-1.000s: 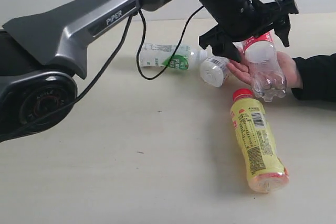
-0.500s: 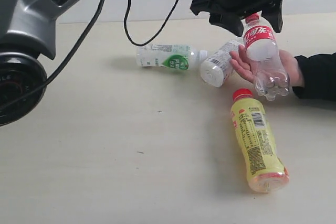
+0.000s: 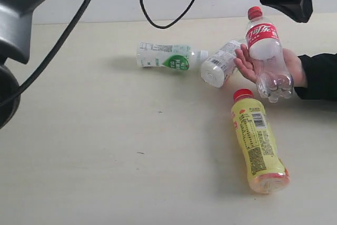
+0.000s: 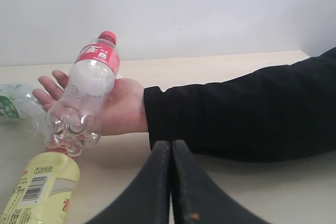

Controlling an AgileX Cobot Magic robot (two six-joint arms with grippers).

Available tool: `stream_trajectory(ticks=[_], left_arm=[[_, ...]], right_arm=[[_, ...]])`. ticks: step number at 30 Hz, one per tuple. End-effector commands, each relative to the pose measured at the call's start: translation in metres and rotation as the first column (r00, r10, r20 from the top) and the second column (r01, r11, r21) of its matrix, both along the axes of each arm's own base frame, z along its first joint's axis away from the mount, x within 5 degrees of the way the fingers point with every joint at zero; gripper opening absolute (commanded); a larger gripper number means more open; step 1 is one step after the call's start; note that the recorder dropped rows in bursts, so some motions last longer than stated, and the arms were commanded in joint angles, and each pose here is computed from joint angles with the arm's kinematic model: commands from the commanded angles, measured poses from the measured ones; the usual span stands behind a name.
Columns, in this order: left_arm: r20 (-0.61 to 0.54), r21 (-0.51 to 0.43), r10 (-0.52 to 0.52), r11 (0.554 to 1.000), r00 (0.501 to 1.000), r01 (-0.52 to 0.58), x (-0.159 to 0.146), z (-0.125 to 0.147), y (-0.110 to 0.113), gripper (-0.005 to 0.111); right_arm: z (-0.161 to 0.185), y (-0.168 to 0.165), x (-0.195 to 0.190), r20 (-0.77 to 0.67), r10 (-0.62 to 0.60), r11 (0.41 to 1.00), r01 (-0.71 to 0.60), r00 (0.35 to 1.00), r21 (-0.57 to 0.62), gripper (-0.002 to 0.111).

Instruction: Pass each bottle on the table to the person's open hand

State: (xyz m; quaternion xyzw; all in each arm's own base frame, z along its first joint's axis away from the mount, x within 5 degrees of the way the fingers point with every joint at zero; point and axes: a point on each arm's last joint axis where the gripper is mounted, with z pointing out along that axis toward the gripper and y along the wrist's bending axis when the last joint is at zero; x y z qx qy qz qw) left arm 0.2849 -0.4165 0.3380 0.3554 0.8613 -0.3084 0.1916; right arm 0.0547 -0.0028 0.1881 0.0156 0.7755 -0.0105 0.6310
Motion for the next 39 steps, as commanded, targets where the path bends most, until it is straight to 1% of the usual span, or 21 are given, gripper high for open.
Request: stream_trajectory(ticks=[1, 4, 8, 13, 17, 21, 26, 29, 34, 39], left_arm=[[0.044, 0.007, -0.028, 1.000, 0.999, 0.028, -0.012, 0.014, 0.005, 0.000], [0.049, 0.038, -0.029, 0.999, 0.998, 0.027, -0.013, 0.013, 0.010, 0.000], [0.084, 0.133, -0.017, 0.991, 0.996, 0.005, -0.012, 0.004, 0.020, 0.000], [0.053, 0.228, -0.014, 0.974, 0.998, 0.002, -0.015, -0.015, 0.031, 0.000], [0.063, 0.289, -0.012, 0.957, 0.998, -0.007, -0.018, -0.021, 0.041, 0.000], [0.047, 0.330, -0.013, 0.944, 0.999, -0.003, -0.024, -0.026, 0.052, 0.000], [0.002, 0.403, -0.015, 0.915, 1.000, 0.013, -0.031, -0.047, 0.062, 0.000], [-0.036, 0.450, -0.014, 0.892, 0.999, 0.029, -0.034, -0.065, 0.066, 0.000], [-0.080, 0.499, -0.007, 0.866, 0.997, 0.046, -0.038, -0.086, 0.072, 0.000], [-0.094, 0.515, -0.006, 0.856, 0.996, 0.054, -0.040, -0.091, 0.074, 0.000]], right_arm=[[0.000, 0.000, 0.000, 0.010, -0.002, 1.000, 0.002, 1.000, -0.003, 0.000], [0.000, 0.000, 0.000, 0.010, -0.002, 1.000, 0.002, 1.000, -0.003, 0.000], [0.000, 0.000, 0.000, 0.010, -0.002, 1.000, 0.002, 1.000, -0.003, 0.000], [0.000, 0.000, 0.000, 0.010, -0.002, 1.000, 0.002, 1.000, -0.003, 0.000], [0.000, 0.000, 0.000, 0.010, -0.002, 1.000, 0.002, 1.000, -0.003, 0.000], [0.000, 0.000, 0.000, 0.010, -0.002, 1.000, 0.002, 1.000, -0.003, 0.000], [0.000, 0.000, 0.000, 0.010, -0.002, 1.000, 0.002, 1.000, -0.003, 0.000], [0.000, 0.000, 0.000, 0.010, -0.002, 1.000, 0.002, 1.000, -0.003, 0.000], [0.000, 0.000, 0.000, 0.010, -0.002, 1.000, 0.002, 1.000, -0.003, 0.000], [0.000, 0.000, 0.000, 0.010, -0.002, 1.000, 0.002, 1.000, -0.003, 0.000]])
